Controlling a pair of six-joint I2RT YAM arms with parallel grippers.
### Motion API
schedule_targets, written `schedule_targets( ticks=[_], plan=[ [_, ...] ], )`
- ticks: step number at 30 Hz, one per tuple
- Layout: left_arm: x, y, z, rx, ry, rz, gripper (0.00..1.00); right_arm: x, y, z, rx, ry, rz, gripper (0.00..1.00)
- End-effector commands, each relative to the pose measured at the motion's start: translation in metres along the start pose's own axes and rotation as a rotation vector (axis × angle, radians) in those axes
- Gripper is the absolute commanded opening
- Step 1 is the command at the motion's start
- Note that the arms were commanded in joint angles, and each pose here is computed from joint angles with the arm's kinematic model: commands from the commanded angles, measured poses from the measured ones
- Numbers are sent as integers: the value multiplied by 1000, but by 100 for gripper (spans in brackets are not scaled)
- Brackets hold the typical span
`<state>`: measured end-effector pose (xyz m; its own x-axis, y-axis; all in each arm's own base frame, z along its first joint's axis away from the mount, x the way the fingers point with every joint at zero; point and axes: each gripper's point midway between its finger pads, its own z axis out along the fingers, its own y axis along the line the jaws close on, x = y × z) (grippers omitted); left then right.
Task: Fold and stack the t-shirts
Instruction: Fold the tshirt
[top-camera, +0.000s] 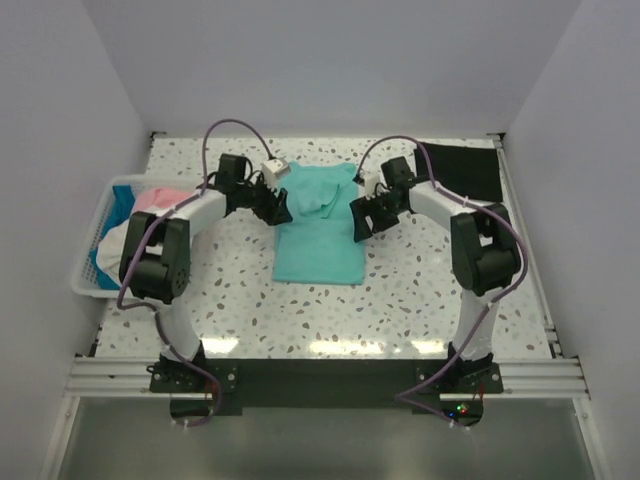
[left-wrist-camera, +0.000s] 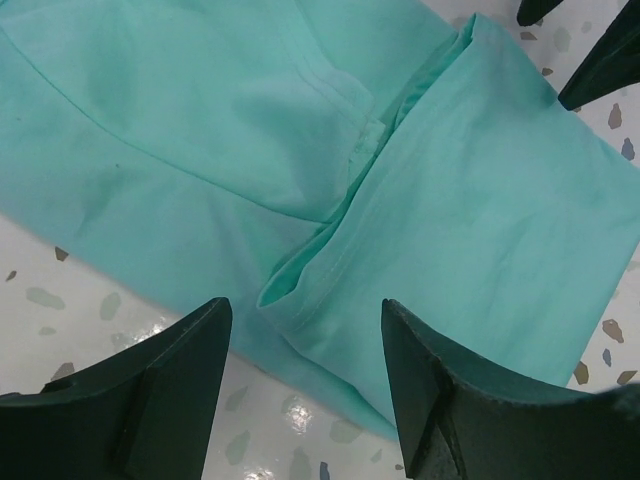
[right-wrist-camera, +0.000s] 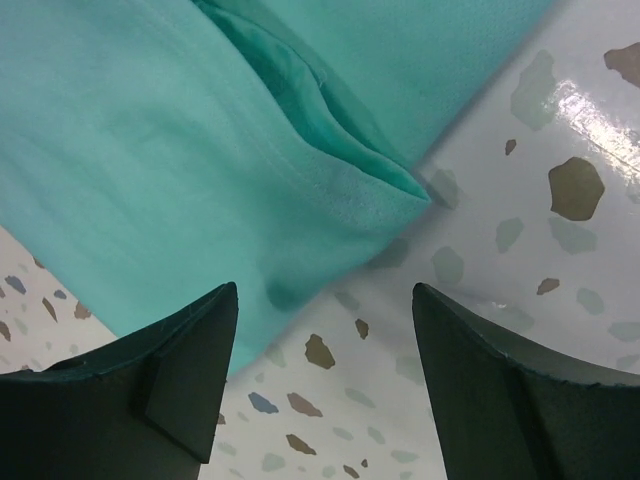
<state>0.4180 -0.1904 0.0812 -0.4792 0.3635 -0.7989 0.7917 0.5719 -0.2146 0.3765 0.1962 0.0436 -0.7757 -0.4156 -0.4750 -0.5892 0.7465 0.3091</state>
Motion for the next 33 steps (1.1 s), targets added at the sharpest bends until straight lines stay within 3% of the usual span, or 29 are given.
schedule_targets(
  ticks=[1, 9, 16, 20, 27, 33],
  plan=[
    [-10, 3, 0, 3, -9, -46, 67, -21, 5, -3, -17, -31, 62, 74],
    [2, 11, 9, -12, 22, -96, 68, -28, -3, 17, -48, -23, 108, 56],
    [13, 18, 17, -19, 68, -139, 68, -33, 1, 17, -73, -33, 91, 49],
    [12, 16, 18, -3, 61, -140, 64, -38, 3, 13, -77, -55, 75, 43],
    [12, 8, 14, 26, 58, -139, 34, -43, 7, 11, -102, -71, 55, 27],
    [9, 3, 4, 28, 38, -142, 16, -50, 22, 0, -133, -99, -10, 19]
  ],
)
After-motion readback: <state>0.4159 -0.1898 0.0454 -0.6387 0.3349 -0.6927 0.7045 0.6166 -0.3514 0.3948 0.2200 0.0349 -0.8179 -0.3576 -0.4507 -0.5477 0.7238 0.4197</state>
